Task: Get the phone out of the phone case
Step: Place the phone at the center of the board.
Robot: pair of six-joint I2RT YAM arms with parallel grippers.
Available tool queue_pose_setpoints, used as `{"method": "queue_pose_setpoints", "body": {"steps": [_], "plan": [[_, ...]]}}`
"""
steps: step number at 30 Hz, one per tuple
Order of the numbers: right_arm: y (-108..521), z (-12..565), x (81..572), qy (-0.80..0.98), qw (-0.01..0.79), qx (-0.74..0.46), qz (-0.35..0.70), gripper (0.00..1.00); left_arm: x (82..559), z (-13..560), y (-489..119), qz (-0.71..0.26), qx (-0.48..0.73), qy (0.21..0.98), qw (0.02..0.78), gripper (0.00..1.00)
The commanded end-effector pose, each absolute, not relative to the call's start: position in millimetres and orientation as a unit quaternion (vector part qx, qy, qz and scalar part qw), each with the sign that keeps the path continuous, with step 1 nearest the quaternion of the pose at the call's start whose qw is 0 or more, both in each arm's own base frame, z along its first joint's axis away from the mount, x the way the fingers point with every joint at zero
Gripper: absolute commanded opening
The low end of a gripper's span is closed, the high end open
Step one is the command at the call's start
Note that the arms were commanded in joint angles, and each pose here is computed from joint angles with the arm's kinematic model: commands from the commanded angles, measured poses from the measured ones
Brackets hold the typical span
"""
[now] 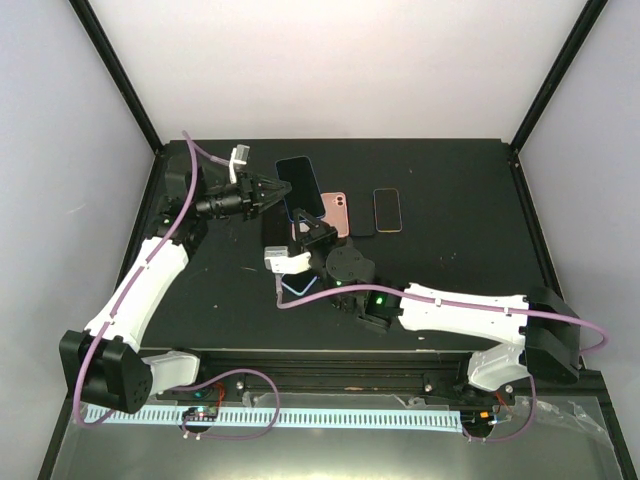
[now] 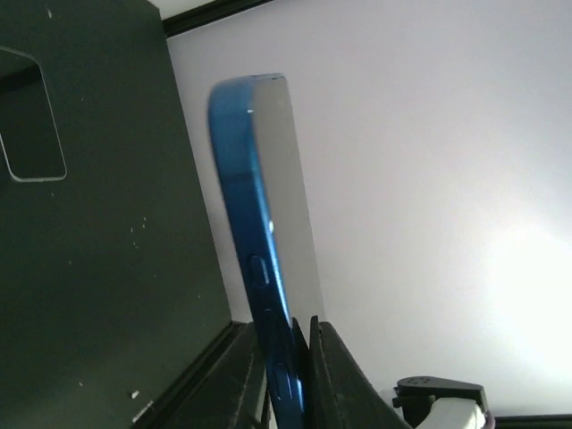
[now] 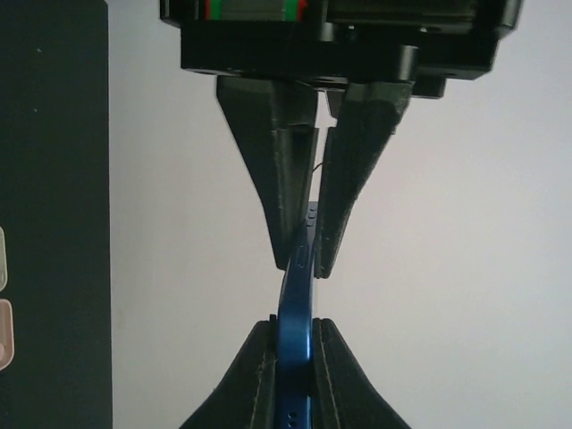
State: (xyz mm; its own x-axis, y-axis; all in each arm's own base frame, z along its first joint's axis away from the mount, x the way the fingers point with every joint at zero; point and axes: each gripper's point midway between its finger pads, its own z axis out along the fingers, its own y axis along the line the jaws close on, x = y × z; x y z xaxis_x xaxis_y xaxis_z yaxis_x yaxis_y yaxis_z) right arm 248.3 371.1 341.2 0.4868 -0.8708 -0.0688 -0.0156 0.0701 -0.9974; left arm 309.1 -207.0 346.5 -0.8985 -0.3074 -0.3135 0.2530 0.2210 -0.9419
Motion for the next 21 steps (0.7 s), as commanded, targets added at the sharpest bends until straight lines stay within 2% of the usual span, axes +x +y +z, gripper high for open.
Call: {"method": "queue_pose_setpoints", "body": {"steps": [1,3,13,16,21], "plan": [[366.0,364.5,246.3,0.377,0.658,-0.553,-0.345,0.09,307.3,357.4,-209.2,-0.629,0.007,0.739,0.241,0.06],[364.5,366.1,246.3,0.379,0.659,-0.551,-0.343,0.16,308.3,359.6,-208.9,-0.628,0.011,0.738,0.246,0.02],[356.0,347.8,244.0,0.413,0.646,-0.567,-0.301,0.62,319.0,384.8,-207.4,-0.599,0.066,0.742,0.294,0.02],[350.0,344.4,247.1,0.436,0.639,-0.569,-0.280,0.72,319.7,387.9,-205.9,-0.596,0.074,0.739,0.304,0.02],[337.8,348.2,254.5,0.494,0.625,-0.565,-0.215,0.79,326.6,386.8,-208.1,-0.596,0.116,0.729,0.318,0.01]]}}
